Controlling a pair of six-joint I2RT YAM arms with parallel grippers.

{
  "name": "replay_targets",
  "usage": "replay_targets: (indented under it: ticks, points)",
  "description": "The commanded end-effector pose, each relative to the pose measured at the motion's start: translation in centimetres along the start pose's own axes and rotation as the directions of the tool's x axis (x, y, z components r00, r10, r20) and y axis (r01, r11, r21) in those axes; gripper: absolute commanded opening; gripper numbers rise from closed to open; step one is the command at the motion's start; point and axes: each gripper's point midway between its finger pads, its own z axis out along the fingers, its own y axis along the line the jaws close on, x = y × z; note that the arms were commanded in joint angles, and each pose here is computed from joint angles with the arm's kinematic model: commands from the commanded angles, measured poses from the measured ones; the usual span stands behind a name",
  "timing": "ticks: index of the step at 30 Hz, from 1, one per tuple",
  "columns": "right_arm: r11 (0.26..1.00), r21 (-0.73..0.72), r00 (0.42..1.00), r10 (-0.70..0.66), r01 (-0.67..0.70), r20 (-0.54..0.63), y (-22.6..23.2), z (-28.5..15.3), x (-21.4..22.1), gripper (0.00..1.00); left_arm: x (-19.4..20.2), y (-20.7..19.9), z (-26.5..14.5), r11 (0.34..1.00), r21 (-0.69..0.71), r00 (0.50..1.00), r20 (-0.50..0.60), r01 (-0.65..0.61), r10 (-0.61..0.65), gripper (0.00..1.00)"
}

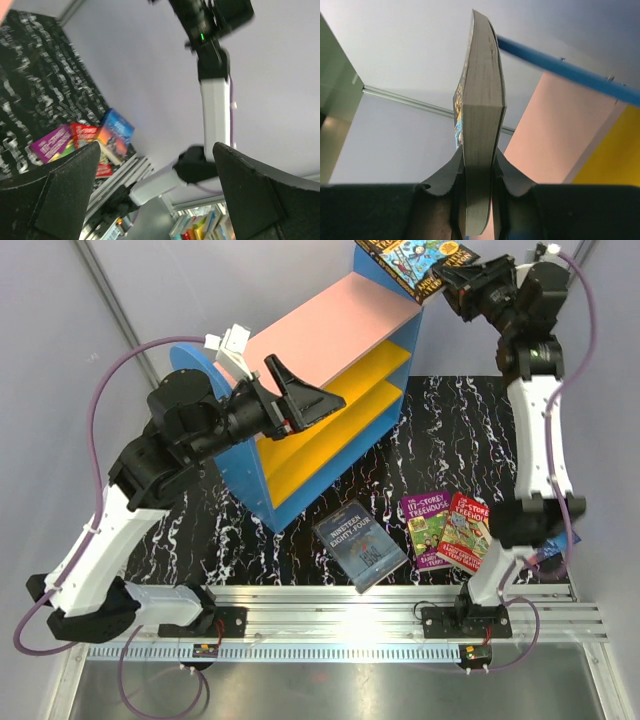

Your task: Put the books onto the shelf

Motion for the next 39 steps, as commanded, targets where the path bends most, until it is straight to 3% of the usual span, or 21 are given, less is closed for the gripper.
replay_targets:
  ticks: [1,2,3,10,11,12,14,15,19,27,32,35,38,39]
  points:
    - [0.967,-0.24,0.977,0.03,-0.081,-0.209,3.2,2.4,1.3,0.0,0.0,1.7,-1.5,0.997,-0.069,0.998,0.034,-0.04,0.043,0.99]
    - [0.98,-0.16,0.964,0.078,-0.122,-0.254,-0.5,4.9,1.9,0.0,-0.1,1.9,-1.7,0.996,-0.082,0.998,0.047,-0.04,0.044,0.99]
    - [0.965,-0.241,0.961,0.035,-0.105,-0.276,2.9,3.7,1.7,0.0,-0.1,2.1,-2.2,0.995,-0.092,0.998,0.049,-0.044,0.048,0.99]
    - [0.965,-0.198,0.919,0.085,-0.172,-0.384,0.7,3.9,4.0,0.0,-0.4,3.2,-3.0,0.988,-0.144,0.995,0.08,-0.054,0.066,0.99]
    - [0.959,-0.245,0.925,0.044,-0.145,-0.377,3.2,1.8,4.2,0.0,-0.4,3.3,-2.9,0.988,-0.147,0.995,0.08,-0.052,0.065,0.99]
    - [0.971,-0.188,0.921,0.066,-0.148,-0.384,1.1,2.1,5.2,0.0,-0.3,3.4,-2.9,0.987,-0.151,0.995,0.079,-0.051,0.063,0.99]
    - [0.973,-0.199,0.935,0.037,-0.114,-0.352,3.2,-0.8,5.6,0.0,0.0,3.8,-2.5,0.986,-0.157,0.995,0.076,-0.047,0.06,0.99]
    - [0.984,-0.141,0.947,0.059,-0.108,-0.315,1.0,-0.7,5.6,0.0,0.0,4.0,-2.4,0.986,-0.16,0.996,0.076,-0.041,0.054,0.99]
    - [0.99,-0.091,0.965,0.086,-0.111,-0.247,0.0,-2.0,5.5,0.0,0.8,4.4,-1.4,0.988,-0.152,0.998,0.059,-0.022,0.031,0.99]
    - [0.989,0.003,0.984,0.144,-0.145,-0.109,-3.3,0.8,3.3,0.0,1.2,3.7,0.2,0.991,-0.133,0.999,0.029,-0.026,0.03,0.99]
    - [0.982,0.049,0.972,0.185,-0.18,-0.145,-4.9,4.0,3.3,0.0,1.1,3.4,0.1,0.991,-0.128,0.999,0.032,-0.031,0.035,0.99]
    - [0.98,0.071,0.968,0.195,-0.186,-0.156,-6.0,5.0,3.6,0.09,1.0,3.5,-0.3,0.99,-0.134,0.998,0.039,-0.034,0.039,0.99]
    - [0.979,0.08,0.969,0.198,-0.187,-0.15,-6.3,5.0,3.5,0.54,1.0,3.7,-0.6,0.99,-0.138,0.998,0.043,-0.037,0.043,0.99]
    - [0.98,0.076,0.969,0.195,-0.186,-0.151,-6.1,4.9,3.5,0.64,1.0,3.7,-0.8,0.99,-0.138,0.998,0.045,-0.037,0.043,0.99]
